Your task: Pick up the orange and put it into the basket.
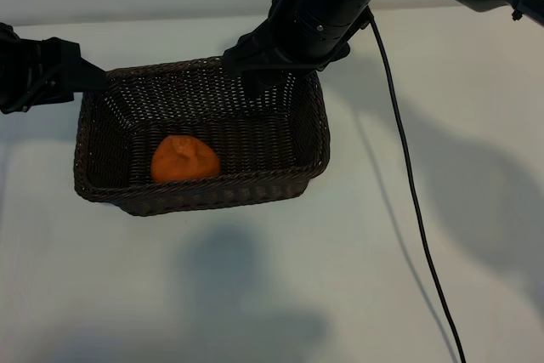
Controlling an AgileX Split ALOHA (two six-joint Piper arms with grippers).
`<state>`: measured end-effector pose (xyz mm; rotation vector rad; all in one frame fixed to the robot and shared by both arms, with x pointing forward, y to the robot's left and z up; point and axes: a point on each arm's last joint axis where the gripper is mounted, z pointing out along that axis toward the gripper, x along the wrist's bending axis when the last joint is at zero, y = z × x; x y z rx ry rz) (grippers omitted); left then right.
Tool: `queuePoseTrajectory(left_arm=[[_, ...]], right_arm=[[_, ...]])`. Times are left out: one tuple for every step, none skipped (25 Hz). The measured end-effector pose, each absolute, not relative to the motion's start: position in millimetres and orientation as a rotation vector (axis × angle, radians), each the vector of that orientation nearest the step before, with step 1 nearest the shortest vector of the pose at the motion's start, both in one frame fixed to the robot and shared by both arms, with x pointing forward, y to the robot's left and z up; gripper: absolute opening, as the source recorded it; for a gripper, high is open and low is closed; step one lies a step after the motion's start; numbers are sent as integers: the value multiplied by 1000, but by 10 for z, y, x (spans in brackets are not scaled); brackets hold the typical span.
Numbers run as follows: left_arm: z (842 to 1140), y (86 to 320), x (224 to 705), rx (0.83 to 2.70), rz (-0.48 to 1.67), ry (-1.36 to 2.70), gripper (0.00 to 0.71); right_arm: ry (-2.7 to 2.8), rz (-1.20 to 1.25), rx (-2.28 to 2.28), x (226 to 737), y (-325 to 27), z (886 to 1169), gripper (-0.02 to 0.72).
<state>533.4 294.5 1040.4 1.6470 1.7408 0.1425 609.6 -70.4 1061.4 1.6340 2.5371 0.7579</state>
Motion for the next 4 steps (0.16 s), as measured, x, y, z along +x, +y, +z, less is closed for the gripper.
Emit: queuePoseTrajectory(left_arm=[[10404,2945,5334,1646,142,1742,539],[10404,2945,5334,1646,142,1742,539],[10404,2945,5334,1646,142,1742,539],[10404,2945,5334,1647,142,1741,539]], right_arm=[[2536,759,1634,6097,-704,10614,595],[2535,760,1633,6098,-703,10614,595],[2535,760,1633,6098,-703,10614,595],[2535,760,1633,6098,-703,10614,595]])
